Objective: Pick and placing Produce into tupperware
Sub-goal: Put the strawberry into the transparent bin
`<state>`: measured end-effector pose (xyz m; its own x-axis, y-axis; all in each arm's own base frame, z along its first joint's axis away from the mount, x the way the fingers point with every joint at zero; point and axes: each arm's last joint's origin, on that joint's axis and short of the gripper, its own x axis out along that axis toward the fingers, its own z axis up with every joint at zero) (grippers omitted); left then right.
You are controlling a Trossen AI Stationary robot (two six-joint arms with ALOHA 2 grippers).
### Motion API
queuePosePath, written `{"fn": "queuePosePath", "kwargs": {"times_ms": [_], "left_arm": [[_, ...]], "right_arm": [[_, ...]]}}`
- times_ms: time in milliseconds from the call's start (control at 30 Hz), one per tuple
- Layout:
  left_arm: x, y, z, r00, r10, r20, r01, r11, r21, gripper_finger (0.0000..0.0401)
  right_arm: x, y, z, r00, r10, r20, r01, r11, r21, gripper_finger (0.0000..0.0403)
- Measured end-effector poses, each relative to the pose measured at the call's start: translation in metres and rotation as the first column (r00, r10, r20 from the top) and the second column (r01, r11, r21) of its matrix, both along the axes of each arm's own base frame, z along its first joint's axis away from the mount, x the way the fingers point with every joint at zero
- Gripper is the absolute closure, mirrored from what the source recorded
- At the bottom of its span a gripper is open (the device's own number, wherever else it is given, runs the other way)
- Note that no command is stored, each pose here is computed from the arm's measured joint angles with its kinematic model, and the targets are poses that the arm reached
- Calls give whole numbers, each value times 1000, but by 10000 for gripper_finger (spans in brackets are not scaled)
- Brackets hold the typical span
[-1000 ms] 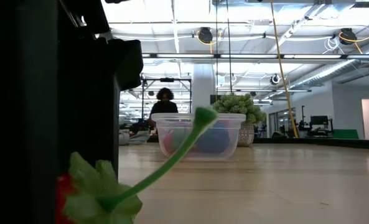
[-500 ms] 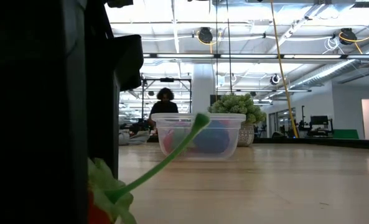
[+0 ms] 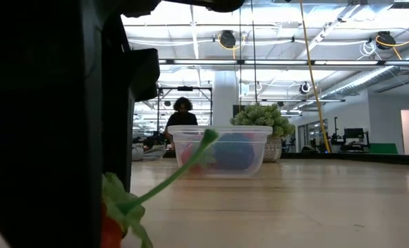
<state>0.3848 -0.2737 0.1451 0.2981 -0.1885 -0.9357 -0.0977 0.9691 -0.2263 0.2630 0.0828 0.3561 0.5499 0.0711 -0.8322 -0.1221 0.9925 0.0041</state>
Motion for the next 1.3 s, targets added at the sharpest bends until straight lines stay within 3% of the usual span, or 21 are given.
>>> {"fn": "queuePosePath", "kwargs": {"times_ms": [367, 667, 1300], "left_arm": [[-4, 8, 7, 1000, 12, -21, -11, 998, 57, 277], [-4, 24, 31, 1000, 8, -16, -7, 997, 76, 277], [-16, 125, 114, 998, 38, -60, -18, 954, 300, 277]], "right_arm": [[0, 0, 0, 1000, -5, 0, 5, 1000, 4, 209], [0, 0, 0, 1000, -6, -1, 6, 1000, 4, 209], [-6, -2, -1, 999, 19, -46, -20, 999, -27, 209]]}}
